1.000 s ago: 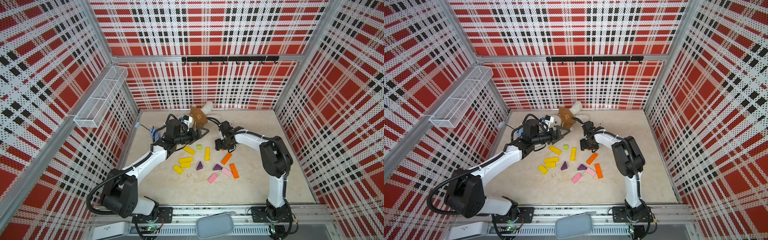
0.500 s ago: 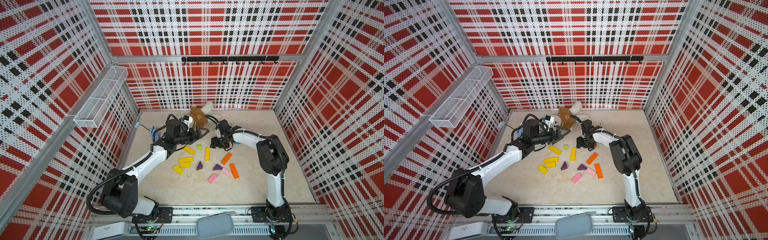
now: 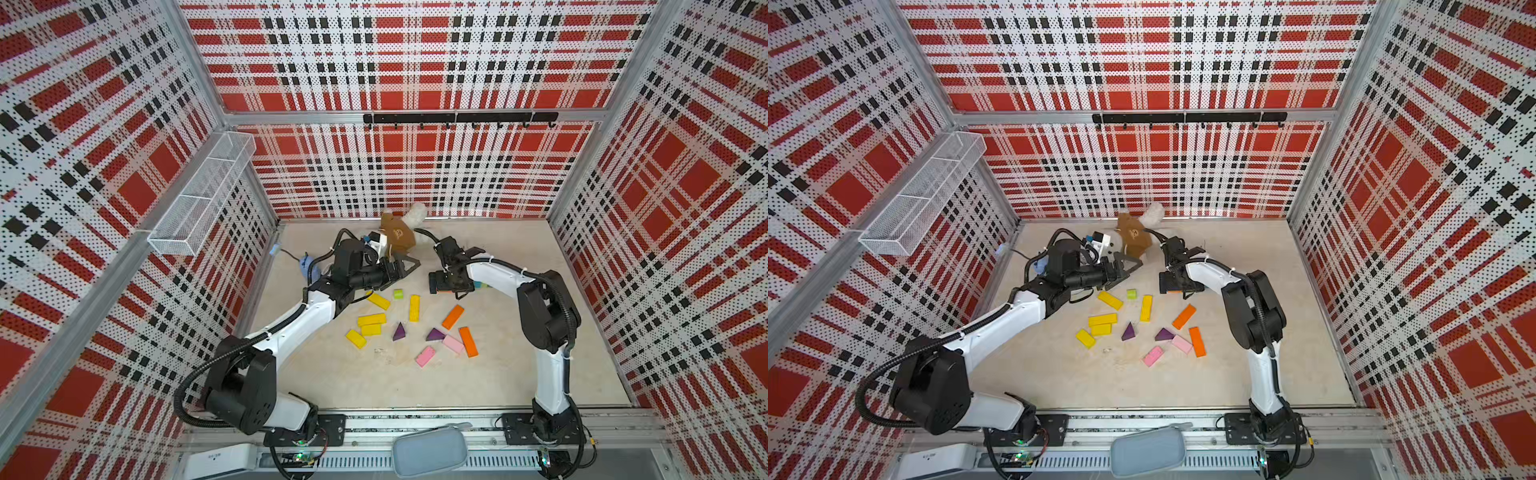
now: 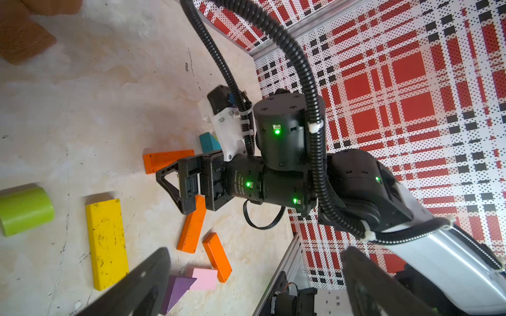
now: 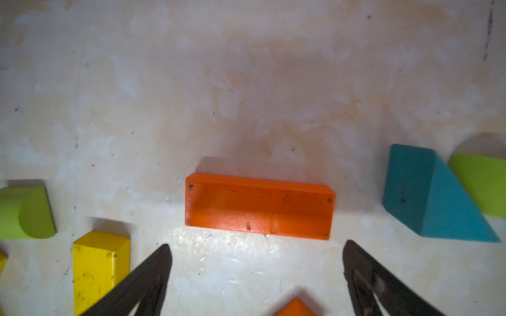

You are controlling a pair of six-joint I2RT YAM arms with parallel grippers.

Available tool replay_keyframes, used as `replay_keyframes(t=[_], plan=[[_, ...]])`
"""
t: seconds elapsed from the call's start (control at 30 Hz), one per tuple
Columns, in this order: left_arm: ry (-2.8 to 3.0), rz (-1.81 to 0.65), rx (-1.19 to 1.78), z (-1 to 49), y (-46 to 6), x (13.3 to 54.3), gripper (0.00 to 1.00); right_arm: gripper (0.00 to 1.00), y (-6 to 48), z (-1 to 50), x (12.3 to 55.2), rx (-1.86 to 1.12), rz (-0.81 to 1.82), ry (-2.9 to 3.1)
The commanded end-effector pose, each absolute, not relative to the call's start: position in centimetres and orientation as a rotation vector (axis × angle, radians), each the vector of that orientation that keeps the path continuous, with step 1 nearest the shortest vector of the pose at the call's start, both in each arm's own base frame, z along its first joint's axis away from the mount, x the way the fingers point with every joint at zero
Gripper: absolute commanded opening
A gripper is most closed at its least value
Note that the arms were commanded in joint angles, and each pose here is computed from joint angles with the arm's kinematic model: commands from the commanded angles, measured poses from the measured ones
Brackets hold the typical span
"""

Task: Assemble a carrot with building blocks
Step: Pick up the building block from the center of the board.

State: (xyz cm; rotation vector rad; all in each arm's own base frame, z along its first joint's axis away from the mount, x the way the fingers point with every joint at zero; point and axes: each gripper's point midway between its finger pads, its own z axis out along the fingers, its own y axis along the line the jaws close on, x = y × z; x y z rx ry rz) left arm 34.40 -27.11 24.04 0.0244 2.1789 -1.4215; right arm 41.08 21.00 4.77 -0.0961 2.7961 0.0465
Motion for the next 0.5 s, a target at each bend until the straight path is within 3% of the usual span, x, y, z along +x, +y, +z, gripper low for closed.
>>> replay_keyframes(t=[0.0, 0.47], plan=[[2.173, -1.438, 0.041, 24.0, -27.6, 34.3, 1.00, 1.00, 21.0, 5.7, 42.2, -0.045, 0.020, 2.755], [2.176, -1.437, 0.045, 23.8, -27.8, 34.2, 1.00, 1.00, 21.5, 5.2, 43.4, -0.028, 0.004, 2.776]])
